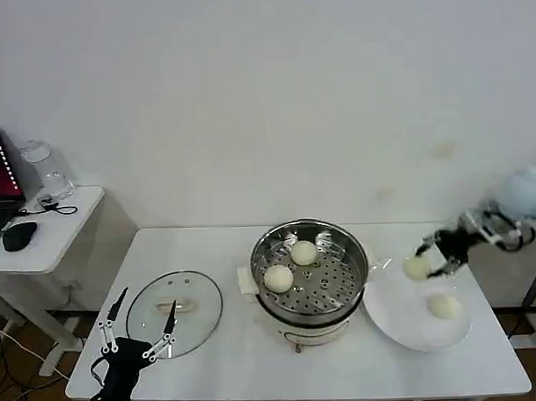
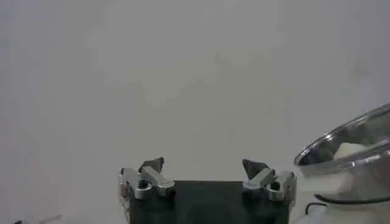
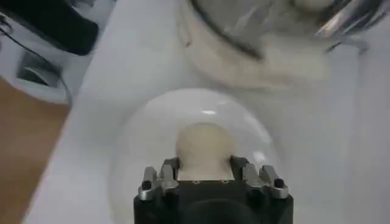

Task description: Take steamed baozi put them in steamer then cover it.

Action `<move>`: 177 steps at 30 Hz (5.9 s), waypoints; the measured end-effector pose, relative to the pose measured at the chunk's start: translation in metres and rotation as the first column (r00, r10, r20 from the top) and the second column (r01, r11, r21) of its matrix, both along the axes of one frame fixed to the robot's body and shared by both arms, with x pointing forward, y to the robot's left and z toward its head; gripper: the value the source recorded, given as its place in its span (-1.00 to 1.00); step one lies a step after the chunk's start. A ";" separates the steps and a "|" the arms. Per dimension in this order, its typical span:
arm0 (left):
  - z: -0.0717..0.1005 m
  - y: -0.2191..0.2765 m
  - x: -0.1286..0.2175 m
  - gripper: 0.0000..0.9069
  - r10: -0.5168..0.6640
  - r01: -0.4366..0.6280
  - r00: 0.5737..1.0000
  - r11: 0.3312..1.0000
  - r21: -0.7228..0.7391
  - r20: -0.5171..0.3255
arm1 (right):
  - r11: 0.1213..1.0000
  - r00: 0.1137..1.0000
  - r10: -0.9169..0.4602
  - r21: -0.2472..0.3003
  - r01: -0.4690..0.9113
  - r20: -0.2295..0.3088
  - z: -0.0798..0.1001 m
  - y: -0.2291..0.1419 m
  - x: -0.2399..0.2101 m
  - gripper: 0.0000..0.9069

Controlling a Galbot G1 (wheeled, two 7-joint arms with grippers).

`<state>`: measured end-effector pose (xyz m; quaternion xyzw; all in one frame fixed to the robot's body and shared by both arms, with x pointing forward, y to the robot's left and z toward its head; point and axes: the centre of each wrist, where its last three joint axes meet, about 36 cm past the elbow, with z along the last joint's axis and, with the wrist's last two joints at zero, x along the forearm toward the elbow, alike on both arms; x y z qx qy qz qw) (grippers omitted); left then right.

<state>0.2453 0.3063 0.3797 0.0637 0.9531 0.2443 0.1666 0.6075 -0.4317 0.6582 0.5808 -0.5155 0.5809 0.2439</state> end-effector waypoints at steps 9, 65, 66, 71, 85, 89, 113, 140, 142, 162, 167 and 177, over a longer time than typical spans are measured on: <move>0.000 0.005 -0.005 1.00 0.013 -0.013 1.000 1.000 0.003 -0.002 | 0.956 0.952 0.286 -0.093 -0.277 0.107 0.049 0.106 0.012 0.29; -0.010 0.006 -0.003 1.00 0.047 -0.047 0.999 0.999 -0.016 -0.005 | 0.419 0.470 0.882 -0.400 -0.815 -0.034 -0.047 0.292 -0.075 1.00; -0.010 0.005 -0.003 1.00 0.046 -0.046 0.999 0.999 -0.016 -0.006 | 0.425 0.475 0.880 -0.401 -0.811 -0.029 -0.045 0.291 -0.075 1.00; -0.010 0.004 -0.003 1.00 0.039 -0.039 0.999 0.999 -0.019 -0.006 | 0.510 0.544 0.839 -0.373 -0.775 0.017 -0.027 0.282 -0.060 1.00; -0.010 0.002 0.000 1.00 0.013 -0.014 1.000 1.000 -0.023 -0.001 | 0.927 0.933 0.358 -0.113 -0.358 -0.020 0.006 0.173 0.018 1.00; -0.010 0.004 0.001 1.00 0.009 -0.009 1.000 1.000 -0.023 0.001 | 0.981 0.982 0.182 -0.064 -0.185 -0.048 0.006 0.124 0.030 1.00; -0.008 0.013 0.001 1.00 -0.014 0.014 1.000 1.000 -0.012 0.011 | 0.948 0.943 -0.304 -0.140 0.286 -0.132 -0.107 -0.056 0.001 1.00; -0.013 0.017 0.002 1.00 0.004 -0.004 1.000 1.000 -0.011 0.004 | 0.909 0.904 -0.384 -0.244 0.337 -0.185 -0.191 -0.066 0.006 1.00; -0.013 0.016 0.002 1.00 0.004 -0.004 1.000 1.000 -0.011 0.002 | 0.909 0.903 -0.385 -0.246 0.337 -0.188 -0.195 -0.065 0.007 1.00; -0.013 0.014 0.000 1.00 0.002 -0.002 1.000 1.000 -0.010 0.000 | 0.901 0.894 -0.401 -0.261 0.346 -0.198 -0.209 -0.066 0.008 0.67; -0.013 0.014 0.000 1.00 0.002 -0.002 1.000 1.000 -0.010 0.001 | 0.901 0.894 -0.404 -0.254 0.352 -0.194 -0.205 -0.068 0.008 0.67; -0.012 0.011 0.001 1.00 -0.003 0.003 1.000 1.000 -0.012 0.004 | 0.905 0.898 -0.407 -0.209 0.371 -0.169 -0.174 -0.070 0.012 0.67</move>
